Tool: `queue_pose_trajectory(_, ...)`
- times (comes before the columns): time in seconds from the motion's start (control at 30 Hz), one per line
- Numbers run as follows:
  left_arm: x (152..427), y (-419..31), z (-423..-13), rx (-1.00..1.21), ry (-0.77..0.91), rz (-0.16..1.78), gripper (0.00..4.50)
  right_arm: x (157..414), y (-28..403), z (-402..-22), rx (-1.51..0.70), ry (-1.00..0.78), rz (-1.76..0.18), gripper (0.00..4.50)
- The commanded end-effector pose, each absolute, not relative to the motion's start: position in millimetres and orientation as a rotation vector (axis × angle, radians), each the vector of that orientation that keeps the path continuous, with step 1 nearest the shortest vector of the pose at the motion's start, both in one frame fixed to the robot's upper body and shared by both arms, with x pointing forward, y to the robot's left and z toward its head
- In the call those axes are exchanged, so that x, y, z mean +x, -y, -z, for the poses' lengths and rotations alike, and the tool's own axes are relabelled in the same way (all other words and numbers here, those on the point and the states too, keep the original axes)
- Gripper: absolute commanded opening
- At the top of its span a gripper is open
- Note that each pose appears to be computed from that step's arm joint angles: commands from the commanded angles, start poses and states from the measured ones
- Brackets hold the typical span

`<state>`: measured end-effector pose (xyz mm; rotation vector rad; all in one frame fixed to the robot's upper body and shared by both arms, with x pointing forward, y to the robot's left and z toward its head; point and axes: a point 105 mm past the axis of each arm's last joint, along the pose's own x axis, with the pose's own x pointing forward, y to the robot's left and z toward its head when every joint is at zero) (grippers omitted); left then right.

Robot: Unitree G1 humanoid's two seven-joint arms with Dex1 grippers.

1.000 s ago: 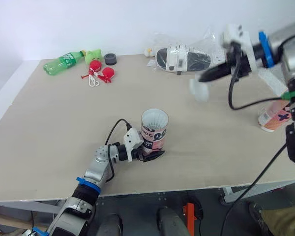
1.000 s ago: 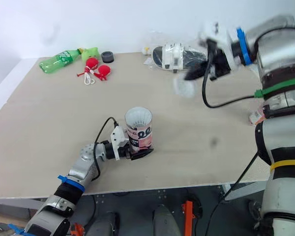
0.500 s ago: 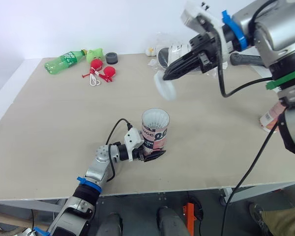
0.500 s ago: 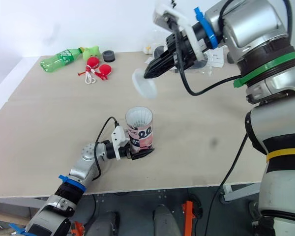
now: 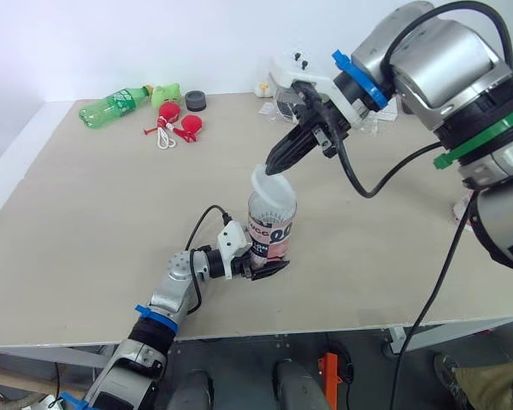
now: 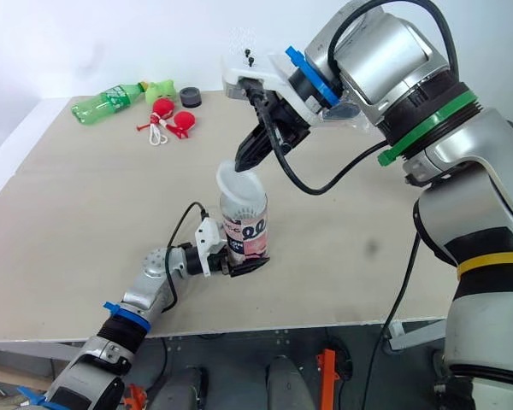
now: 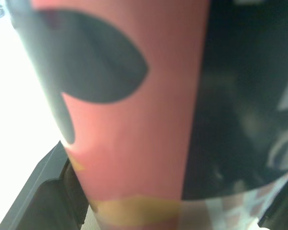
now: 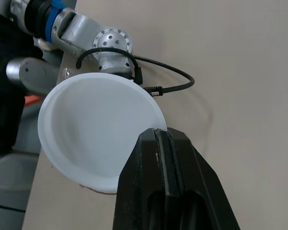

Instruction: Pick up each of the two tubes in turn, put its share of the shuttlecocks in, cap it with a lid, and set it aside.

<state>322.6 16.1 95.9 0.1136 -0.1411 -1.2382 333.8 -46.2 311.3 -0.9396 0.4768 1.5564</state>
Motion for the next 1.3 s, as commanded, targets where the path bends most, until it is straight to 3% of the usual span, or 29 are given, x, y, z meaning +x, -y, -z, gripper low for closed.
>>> queue_pose_trajectory(0.03, 318.9, -15.4, -86.5, 0.111, 0.108, 1.248, 3.67, 328.3, 41.7, -318.1, -1.017, -0.468, -1.587, 0.06)
queue_pose_trajectory(0.43, 317.4, -16.0, -85.6, 0.114, 0.104, 1.255, 3.67, 335.1, 41.3, -306.7, -1.128, -0.52, -1.568, 0.06)
queue_pose_trajectory(0.9, 313.8, -13.0, -84.1, 0.104, 0.103, 1.263, 3.67, 328.3, 36.5, -321.0, -1.17, -0.474, -1.582, 0.06)
queue_pose_trajectory(1.3, 312.3, -12.0, -83.3, 0.103, 0.099, 1.269, 3.67, 331.3, 42.7, -304.6, -1.18, -0.537, -1.588, 0.06)
